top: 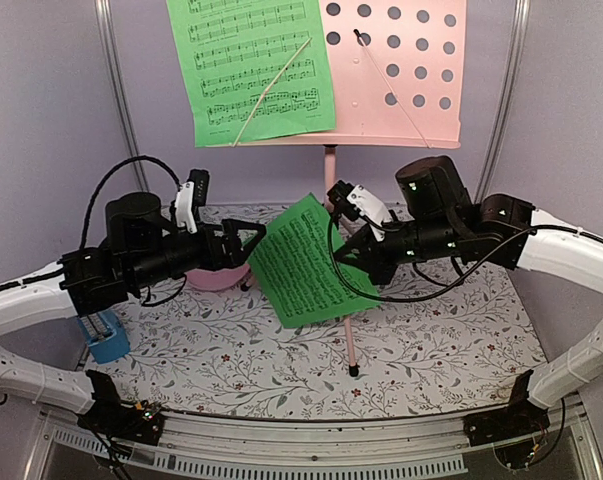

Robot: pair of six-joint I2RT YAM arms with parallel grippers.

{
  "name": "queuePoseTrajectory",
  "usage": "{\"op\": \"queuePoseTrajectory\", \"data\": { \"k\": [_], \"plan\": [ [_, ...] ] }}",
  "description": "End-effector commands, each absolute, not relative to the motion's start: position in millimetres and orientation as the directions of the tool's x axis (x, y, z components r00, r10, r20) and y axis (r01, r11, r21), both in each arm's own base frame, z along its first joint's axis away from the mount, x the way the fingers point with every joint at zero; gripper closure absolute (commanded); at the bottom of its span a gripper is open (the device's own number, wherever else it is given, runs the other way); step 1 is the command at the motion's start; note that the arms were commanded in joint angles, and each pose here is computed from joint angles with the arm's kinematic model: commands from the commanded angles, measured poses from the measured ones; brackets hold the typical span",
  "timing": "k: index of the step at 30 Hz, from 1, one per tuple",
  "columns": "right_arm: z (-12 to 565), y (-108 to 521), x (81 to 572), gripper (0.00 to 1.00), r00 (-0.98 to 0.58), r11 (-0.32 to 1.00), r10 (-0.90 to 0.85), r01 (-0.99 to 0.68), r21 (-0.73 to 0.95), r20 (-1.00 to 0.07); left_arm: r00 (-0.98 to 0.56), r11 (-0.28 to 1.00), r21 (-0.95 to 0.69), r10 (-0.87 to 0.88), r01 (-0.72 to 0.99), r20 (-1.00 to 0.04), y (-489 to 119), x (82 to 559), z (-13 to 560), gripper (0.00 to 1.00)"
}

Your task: Set up the instrument practice props

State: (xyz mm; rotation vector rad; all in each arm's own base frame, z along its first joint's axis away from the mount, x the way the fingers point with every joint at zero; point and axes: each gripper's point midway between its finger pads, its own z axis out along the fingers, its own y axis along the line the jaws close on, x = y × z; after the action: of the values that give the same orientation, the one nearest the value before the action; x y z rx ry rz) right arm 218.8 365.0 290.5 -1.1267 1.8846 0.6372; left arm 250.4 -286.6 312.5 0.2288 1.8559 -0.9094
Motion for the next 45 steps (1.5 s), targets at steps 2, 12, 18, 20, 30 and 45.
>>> {"op": "queuePoseTrajectory", "data": {
  "k": [2,12,18,20,30,45],
  "plan": [
    [279,332,190,1.0,-0.233,0.371,-0.637,-0.928,-0.027,-0.735,-0.386,0.689,-0.299,-0.031,0.66,-0.922,-285,242,291,0.01],
    [270,292,239,1.0,-0.231,0.484,-0.732,-0.838,-0.251,-0.641,-0.361,0.565,-0.254,0.084,0.785,-0.929,-313,229,269,0.01],
    [283,285,256,1.0,-0.215,0.517,-0.721,-0.8,-0.305,-0.658,-0.384,0.573,-0.254,0.116,0.779,-0.916,-320,236,254,0.01],
    [284,285,258,1.0,-0.21,0.516,-0.727,-0.795,-0.318,-0.654,-0.38,0.564,-0.25,0.124,0.787,-0.916,-322,235,253,0.01],
    [283,289,261,1.0,-0.182,0.494,-0.739,-0.801,-0.338,-0.649,-0.377,0.542,-0.236,0.164,0.807,-0.912,-331,237,242,0.01],
    [318,294,250,1.0,-0.092,0.501,-0.63,-0.806,-0.314,-0.771,-0.336,0.514,-0.23,0.121,0.826,-0.934,-326,230,245,0.02]
  ]
}}
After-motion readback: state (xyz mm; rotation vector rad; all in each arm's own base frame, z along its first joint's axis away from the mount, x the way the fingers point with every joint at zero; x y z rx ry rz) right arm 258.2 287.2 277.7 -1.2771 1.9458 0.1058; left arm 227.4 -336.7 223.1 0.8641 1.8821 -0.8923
